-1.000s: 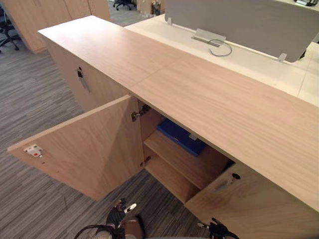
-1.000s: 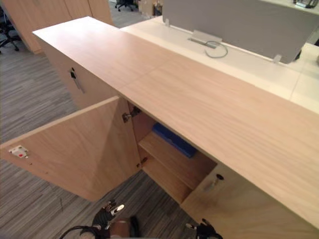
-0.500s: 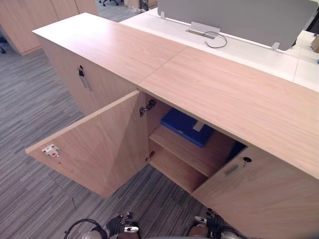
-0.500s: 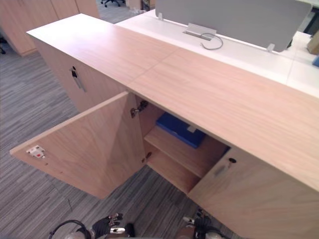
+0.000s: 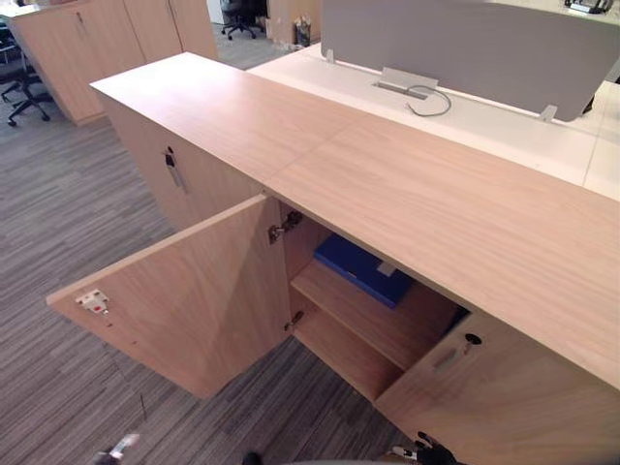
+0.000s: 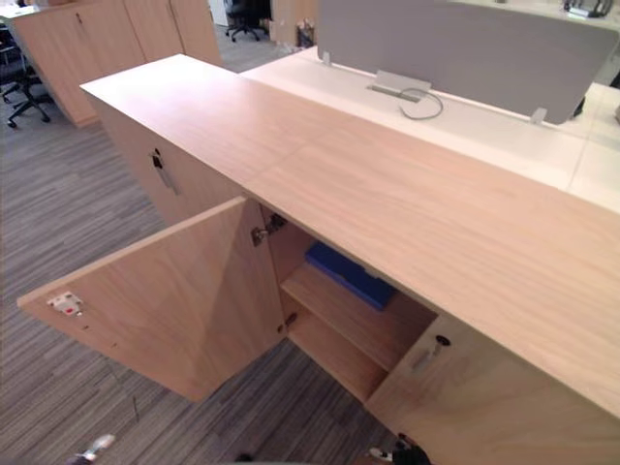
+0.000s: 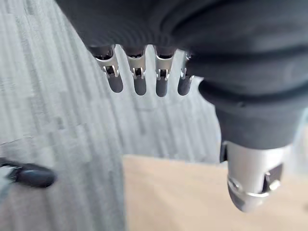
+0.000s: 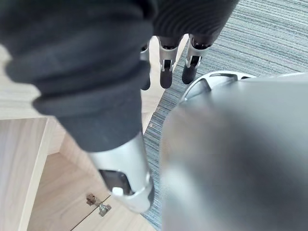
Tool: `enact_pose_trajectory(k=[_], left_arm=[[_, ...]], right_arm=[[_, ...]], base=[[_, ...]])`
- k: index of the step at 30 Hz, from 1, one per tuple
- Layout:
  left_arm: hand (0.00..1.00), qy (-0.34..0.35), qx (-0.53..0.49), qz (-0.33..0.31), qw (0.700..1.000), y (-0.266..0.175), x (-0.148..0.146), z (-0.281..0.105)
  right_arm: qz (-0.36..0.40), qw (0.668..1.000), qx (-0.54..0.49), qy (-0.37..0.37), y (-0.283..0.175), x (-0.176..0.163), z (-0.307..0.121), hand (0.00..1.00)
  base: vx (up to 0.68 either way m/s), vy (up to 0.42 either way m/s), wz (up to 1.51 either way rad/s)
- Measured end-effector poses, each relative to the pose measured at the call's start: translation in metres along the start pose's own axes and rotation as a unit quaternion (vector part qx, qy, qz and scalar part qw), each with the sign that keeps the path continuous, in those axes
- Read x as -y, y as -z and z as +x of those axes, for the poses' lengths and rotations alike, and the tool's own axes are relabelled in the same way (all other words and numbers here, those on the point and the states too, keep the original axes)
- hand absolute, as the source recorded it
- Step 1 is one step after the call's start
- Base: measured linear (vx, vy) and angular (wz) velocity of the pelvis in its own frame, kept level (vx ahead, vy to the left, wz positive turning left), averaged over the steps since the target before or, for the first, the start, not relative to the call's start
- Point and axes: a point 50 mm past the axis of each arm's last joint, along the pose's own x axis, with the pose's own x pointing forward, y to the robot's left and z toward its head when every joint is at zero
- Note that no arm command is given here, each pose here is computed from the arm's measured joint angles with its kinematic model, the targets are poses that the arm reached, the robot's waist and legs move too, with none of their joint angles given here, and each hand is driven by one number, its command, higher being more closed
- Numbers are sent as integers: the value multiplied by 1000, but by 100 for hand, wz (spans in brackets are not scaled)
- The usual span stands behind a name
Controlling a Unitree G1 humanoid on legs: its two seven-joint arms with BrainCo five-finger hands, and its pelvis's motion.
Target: Walk over to the cabinet, pick up the folder, carry it to the office cabinet, place the folder inside the office cabinet, then close the office cabinet door
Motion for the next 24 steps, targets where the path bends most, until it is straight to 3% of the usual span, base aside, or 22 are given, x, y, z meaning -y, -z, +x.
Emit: enact_pose_trajectory(k=[7,12,19,24], left_arm=[[0,-70,91,-113,987,-64,-36,-1],[0,-66,121,-96,986,-100,-23,4],[0,-11,146,44,988,-145,31,13],[0,10,112,165,980,-137,51,19]], right_arm=[[66,997,-27,14,18,4,-3,0],[92,995,-43,20,28,7,-5,0],[116,992,-49,19,33,4,-5,0],[115,992,-51,16,33,3,-5,0]], base=[[0,0,0],[19,-7,3],[4,-1,1],[0,0,0]])
